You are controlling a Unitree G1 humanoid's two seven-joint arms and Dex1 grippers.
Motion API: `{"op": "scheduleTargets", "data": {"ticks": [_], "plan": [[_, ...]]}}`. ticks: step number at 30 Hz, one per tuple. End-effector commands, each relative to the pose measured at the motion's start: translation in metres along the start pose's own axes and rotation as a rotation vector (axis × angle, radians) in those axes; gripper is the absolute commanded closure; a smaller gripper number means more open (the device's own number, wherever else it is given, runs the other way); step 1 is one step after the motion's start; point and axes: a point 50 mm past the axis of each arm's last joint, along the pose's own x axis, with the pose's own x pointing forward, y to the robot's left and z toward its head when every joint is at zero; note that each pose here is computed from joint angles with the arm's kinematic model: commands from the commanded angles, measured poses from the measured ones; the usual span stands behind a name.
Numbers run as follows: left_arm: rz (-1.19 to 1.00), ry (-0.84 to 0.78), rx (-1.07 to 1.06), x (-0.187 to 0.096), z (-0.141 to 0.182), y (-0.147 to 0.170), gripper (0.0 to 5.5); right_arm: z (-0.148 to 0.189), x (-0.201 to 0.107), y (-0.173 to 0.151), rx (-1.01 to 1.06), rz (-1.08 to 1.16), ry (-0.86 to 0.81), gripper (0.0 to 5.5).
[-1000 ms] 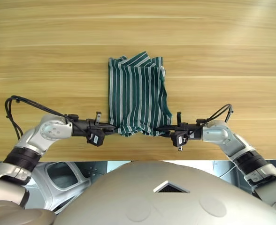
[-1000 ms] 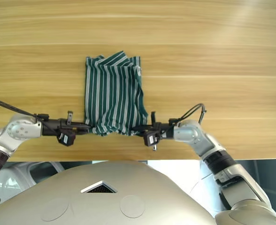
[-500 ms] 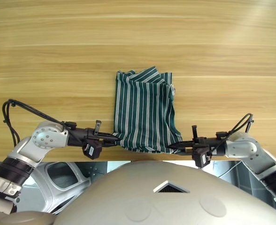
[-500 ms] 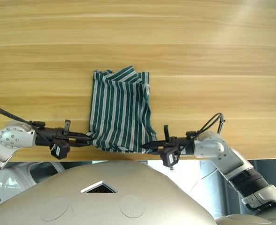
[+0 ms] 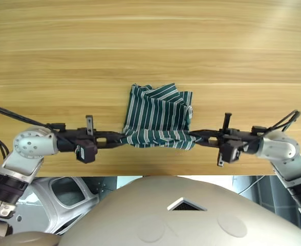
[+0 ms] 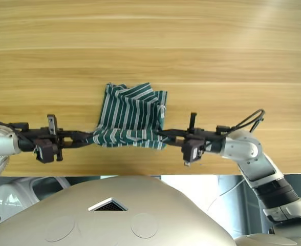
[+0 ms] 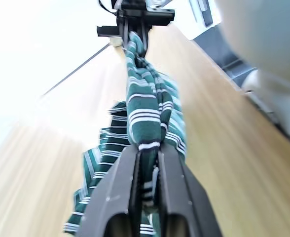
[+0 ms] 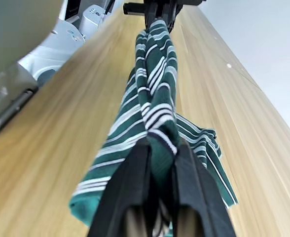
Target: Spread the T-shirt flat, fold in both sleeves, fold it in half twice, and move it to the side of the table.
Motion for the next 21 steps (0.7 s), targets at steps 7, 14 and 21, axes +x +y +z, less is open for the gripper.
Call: {"op": "scheduleTargets", "data": {"ticks": [7,14,21], "plan": [[0.311,0.032,0.01,0.019,-0.03,0.077,5.24,-0.039,0.013,-0.042,-0.045,-0.229,0.227,5.3],[0.405,0.092,-0.119,0.053,-0.073,0.121,5.24,-0.068,0.028,-0.061,-0.044,-0.355,0.376,5.3],[0.474,0.459,-0.234,0.094,-0.121,0.128,5.24,-0.088,0.051,-0.06,0.03,-0.383,0.445,5.3]]}}
